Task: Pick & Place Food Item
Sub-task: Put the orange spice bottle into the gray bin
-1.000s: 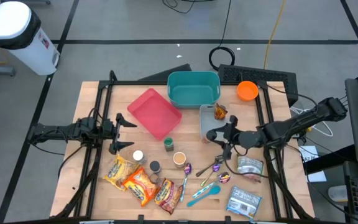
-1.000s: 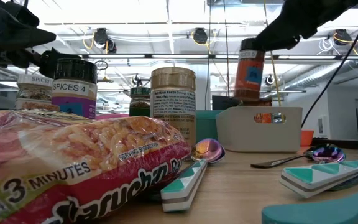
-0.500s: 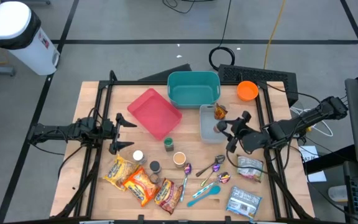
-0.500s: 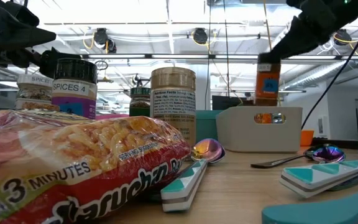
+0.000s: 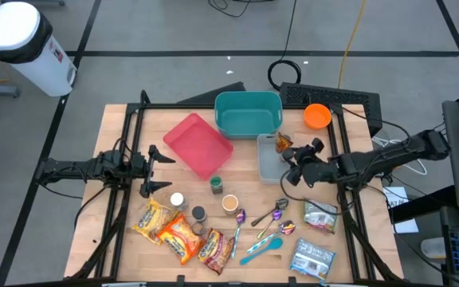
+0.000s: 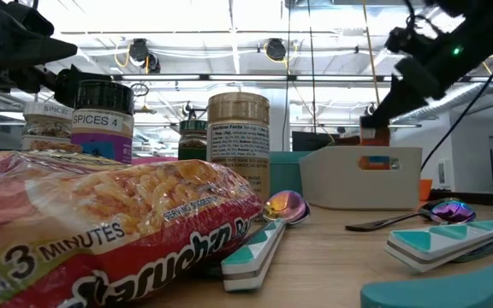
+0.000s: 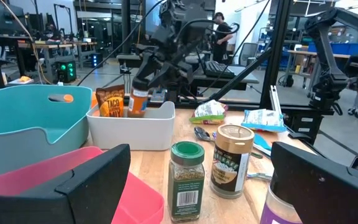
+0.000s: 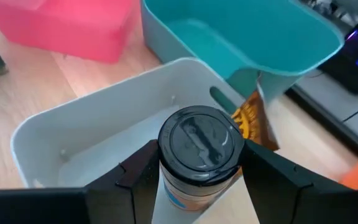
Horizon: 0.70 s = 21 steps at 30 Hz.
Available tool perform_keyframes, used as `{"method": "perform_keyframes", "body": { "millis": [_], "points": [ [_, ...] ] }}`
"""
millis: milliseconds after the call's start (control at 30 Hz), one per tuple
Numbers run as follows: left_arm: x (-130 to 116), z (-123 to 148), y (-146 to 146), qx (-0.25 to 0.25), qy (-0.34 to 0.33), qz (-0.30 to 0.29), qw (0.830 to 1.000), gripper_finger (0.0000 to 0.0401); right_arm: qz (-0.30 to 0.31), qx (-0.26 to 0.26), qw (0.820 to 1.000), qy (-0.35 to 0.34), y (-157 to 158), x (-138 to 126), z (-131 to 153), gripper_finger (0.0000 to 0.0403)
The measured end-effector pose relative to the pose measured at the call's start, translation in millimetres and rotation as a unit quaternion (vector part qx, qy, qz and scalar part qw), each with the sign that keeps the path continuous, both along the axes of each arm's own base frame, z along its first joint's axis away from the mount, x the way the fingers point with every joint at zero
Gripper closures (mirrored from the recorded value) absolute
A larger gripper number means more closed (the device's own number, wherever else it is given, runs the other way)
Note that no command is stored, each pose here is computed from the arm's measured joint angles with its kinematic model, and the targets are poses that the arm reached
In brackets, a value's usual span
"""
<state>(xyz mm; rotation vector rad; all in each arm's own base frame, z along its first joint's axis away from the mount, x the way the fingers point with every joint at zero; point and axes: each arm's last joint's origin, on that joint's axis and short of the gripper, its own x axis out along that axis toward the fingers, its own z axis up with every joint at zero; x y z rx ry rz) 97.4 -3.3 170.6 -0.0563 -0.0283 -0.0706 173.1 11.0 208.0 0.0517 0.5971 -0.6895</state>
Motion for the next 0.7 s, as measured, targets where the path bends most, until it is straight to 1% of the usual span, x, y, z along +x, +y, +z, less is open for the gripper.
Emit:
{"method": "perform_keyframes", "body": {
  "millis": [133, 267, 467, 700],
  "points": [
    [0.0, 0.0, 0.0, 0.000, 0.000, 0.000, 1.000, 0.0004, 0.006, 0.022, 1.000, -0.010, -8.9, 3.3, -3.5, 0.0215],
    [0.0, 0.0, 0.0, 0.000, 0.000, 0.000, 1.000, 0.0004, 0.004, 0.035, 0.999, -0.004, -15.0, 2.5, -8.2, 0.0216],
    [0.0, 0.0, 0.0, 0.000, 0.000, 0.000, 1.000, 0.0004, -0.024, 0.040, 0.999, 0.015, -22.5, -4.0, -23.6, 0.0215],
    [0.0, 0.0, 0.0, 0.000, 0.000, 0.000, 1.000, 0.0004, -0.034, 0.039, 0.999, 0.017, -25.8, -5.5, -27.1, 0.0215]
  ]
}}
